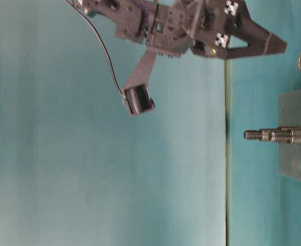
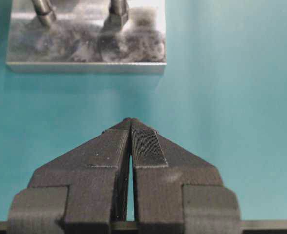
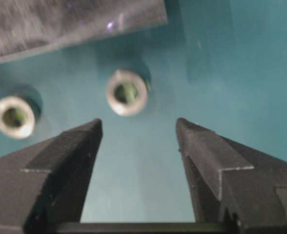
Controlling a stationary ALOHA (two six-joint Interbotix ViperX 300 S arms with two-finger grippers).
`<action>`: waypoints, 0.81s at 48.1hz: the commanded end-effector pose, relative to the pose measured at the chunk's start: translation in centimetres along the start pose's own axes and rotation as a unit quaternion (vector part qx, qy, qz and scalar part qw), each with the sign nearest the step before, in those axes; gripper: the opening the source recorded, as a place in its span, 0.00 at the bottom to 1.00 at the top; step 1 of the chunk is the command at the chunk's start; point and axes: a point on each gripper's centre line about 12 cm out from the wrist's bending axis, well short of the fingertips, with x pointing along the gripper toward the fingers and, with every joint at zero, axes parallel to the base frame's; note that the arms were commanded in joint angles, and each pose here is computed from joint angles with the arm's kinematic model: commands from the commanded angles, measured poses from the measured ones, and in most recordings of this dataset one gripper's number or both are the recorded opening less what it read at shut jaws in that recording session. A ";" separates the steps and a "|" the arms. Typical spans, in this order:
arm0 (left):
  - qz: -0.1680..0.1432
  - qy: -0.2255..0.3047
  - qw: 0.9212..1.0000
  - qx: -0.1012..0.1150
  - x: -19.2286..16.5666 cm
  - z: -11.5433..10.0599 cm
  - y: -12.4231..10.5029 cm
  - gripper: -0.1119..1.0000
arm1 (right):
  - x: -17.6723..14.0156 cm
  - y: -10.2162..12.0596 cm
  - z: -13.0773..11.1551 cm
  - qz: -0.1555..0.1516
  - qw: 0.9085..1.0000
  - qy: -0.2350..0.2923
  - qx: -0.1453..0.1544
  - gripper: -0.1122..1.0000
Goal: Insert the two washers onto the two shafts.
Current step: 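Lower the right gripper and grasp the upper silver washer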
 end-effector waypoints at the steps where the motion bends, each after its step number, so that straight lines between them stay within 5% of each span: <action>1: -0.002 -0.017 1.000 0.002 -0.3 1.1 -0.1 0.10 | -0.6 0.3 1.3 0.002 1.000 -0.027 -0.011 0.72; 18: -0.002 -0.015 1.000 0.002 -0.2 1.0 -0.1 0.10 | 0.5 1.4 1.5 0.008 0.999 -0.024 -0.019 0.83; 39: -0.002 -0.021 1.000 0.002 -0.2 1.1 -0.1 0.10 | 1.8 0.6 1.6 0.002 1.000 -0.001 -0.011 0.83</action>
